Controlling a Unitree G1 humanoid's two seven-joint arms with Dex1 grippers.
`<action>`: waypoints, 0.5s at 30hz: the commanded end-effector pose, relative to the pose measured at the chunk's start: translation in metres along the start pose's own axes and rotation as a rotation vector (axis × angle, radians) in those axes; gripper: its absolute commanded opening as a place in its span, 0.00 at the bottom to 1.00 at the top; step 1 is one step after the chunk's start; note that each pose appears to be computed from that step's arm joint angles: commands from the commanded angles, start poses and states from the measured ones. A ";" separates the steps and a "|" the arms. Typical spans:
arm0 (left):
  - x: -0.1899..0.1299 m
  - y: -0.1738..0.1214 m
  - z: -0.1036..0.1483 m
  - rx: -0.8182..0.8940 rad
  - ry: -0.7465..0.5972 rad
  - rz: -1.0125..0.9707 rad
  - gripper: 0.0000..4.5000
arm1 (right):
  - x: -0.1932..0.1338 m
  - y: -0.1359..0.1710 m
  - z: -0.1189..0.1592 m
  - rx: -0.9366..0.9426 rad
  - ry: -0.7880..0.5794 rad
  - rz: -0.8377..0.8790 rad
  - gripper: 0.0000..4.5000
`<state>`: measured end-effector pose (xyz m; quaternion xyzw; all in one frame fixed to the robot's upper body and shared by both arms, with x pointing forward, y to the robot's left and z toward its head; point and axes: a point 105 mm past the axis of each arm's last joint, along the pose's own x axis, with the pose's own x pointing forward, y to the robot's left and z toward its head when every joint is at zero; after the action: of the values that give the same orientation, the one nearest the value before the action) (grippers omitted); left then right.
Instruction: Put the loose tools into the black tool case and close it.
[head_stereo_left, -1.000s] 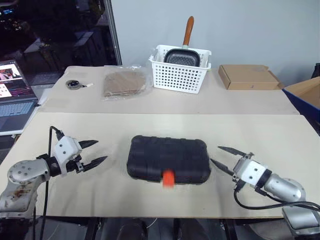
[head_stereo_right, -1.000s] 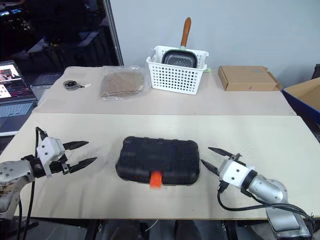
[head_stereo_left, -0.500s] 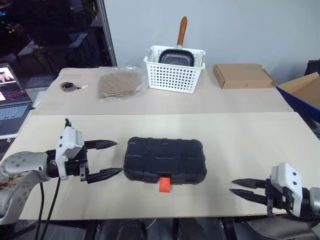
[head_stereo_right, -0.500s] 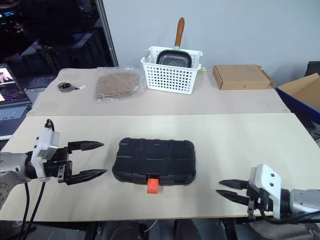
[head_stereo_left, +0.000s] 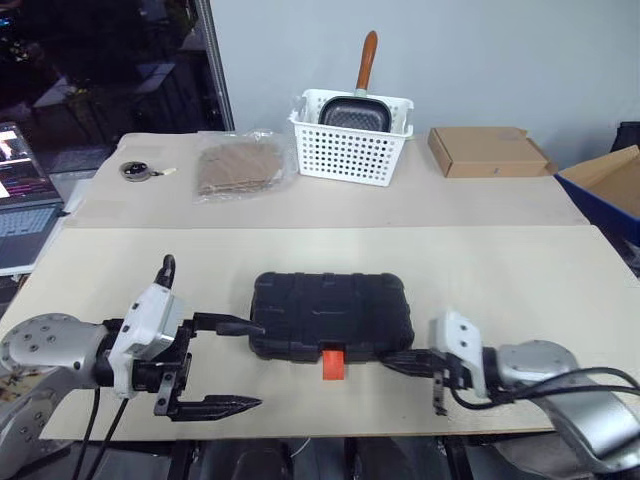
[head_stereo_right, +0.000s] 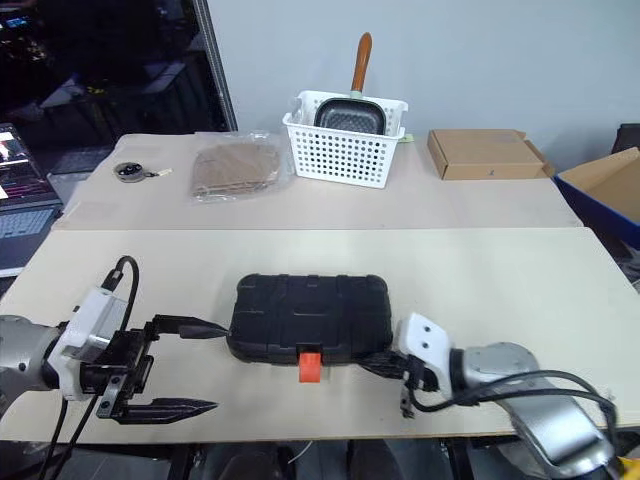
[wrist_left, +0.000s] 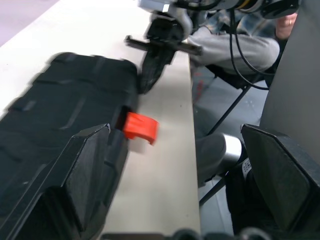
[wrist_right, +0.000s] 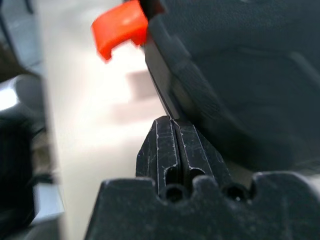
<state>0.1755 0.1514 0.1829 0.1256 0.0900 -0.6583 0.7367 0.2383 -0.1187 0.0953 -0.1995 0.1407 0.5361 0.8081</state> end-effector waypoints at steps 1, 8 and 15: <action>0.001 -0.001 0.004 0.056 0.006 0.022 1.00 | 0.005 -0.040 0.005 -0.053 0.046 -0.201 0.00; 0.006 0.017 -0.002 0.016 -0.033 0.142 1.00 | 0.049 -0.105 0.038 -0.038 -0.063 -0.423 0.00; 0.017 0.063 -0.006 0.009 -0.059 0.274 1.00 | 0.050 -0.107 0.042 -0.005 -0.076 -0.340 0.13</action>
<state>0.2284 0.1439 0.1773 0.1124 0.0498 -0.5724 0.8107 0.3649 -0.0893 0.1141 -0.2051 0.0877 0.3829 0.8965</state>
